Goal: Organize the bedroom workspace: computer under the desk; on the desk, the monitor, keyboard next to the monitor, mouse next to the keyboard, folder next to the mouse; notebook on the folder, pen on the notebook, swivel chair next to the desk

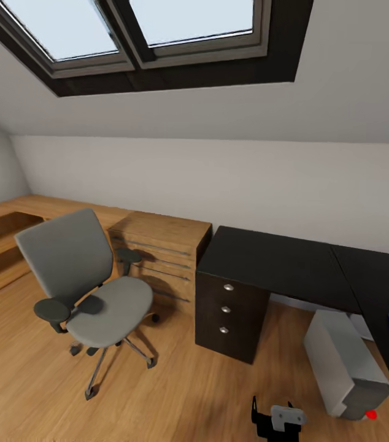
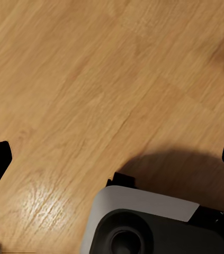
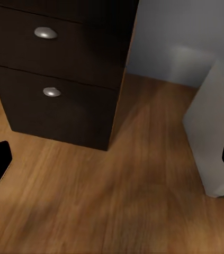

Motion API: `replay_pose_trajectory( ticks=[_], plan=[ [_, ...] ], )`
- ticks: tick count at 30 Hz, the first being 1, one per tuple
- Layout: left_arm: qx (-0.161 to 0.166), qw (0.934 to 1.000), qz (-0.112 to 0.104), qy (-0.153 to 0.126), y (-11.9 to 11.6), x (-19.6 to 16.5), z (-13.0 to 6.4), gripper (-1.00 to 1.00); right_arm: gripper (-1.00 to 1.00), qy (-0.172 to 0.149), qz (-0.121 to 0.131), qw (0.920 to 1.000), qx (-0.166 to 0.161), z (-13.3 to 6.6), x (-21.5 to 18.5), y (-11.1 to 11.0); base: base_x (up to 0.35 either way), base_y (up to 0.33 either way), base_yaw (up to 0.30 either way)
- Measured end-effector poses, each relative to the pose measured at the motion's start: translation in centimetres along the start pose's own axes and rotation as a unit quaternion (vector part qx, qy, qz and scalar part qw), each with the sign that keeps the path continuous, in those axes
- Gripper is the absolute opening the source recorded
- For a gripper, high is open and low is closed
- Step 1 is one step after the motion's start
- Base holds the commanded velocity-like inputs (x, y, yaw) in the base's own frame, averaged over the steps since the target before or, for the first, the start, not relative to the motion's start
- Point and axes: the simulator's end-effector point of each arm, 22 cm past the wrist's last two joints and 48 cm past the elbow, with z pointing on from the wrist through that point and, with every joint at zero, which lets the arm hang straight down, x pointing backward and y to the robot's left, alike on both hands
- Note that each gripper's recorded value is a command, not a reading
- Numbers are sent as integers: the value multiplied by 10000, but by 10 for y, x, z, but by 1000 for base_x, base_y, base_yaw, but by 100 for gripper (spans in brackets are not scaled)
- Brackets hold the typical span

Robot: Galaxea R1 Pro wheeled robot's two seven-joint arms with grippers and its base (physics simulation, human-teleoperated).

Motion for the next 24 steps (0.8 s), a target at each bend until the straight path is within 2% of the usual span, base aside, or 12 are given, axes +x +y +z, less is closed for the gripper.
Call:
replay_pose_trajectory(
  ticks=[11, 24],
  plan=[
    [4, 10000, -4, -50, 0, -4, 0, 100, 100, -104, -63, 9999, -3, -1, -4, -5, -280, 53, 235],
    [-8, 10000, 0, -70, 2, -6, 1, 100, 100, -101, -97, 9999, -27, -3, -3, -3, -15, 3, 282]
  ],
)
